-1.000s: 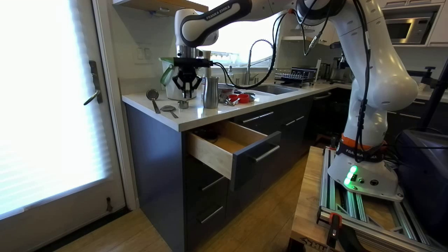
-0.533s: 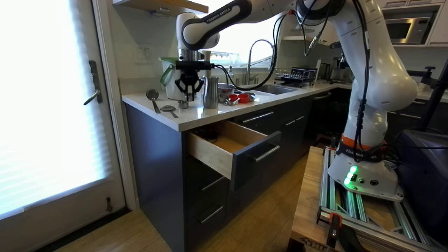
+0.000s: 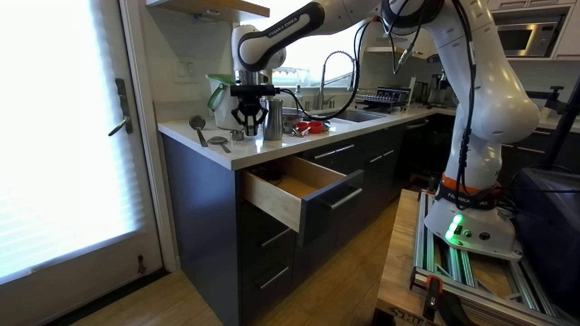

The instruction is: Unstack the measuring cups

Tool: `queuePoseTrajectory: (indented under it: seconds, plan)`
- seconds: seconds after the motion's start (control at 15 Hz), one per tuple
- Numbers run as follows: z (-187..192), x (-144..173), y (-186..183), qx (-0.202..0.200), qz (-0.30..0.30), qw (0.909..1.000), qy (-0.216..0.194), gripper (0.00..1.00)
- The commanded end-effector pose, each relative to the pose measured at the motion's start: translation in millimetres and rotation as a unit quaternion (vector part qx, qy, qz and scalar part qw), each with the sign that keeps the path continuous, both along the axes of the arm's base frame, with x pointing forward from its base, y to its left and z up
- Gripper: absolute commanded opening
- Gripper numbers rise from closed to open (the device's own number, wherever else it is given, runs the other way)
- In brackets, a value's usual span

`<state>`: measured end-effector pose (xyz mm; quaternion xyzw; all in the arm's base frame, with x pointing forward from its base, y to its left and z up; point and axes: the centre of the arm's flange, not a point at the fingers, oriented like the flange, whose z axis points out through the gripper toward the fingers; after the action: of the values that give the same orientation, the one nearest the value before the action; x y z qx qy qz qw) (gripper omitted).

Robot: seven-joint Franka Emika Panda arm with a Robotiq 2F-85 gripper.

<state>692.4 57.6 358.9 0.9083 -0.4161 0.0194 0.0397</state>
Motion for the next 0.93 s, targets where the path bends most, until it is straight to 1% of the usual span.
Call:
queuePoseTrajectory:
  seconds: [0.0, 0.4, 0.47, 0.67, 0.8, 0.87]
  plan:
    - [-13, 3, -8, 0.011, -0.017, 0.9998, 0.008, 0.06]
    - [-23, 6, -14, 0.021, -0.023, 0.9995, 0.008, 0.06]
    - [-21, 6, -14, 0.023, -0.023, 0.9995, 0.006, 0.16]
    - [-16, 4, -13, 0.022, -0.022, 0.9995, 0.002, 0.54]
    - [-11, 3, -11, 0.020, -0.022, 0.9996, -0.002, 0.69]
    - [-9, 2, -10, 0.020, -0.021, 0.9996, -0.004, 0.75]
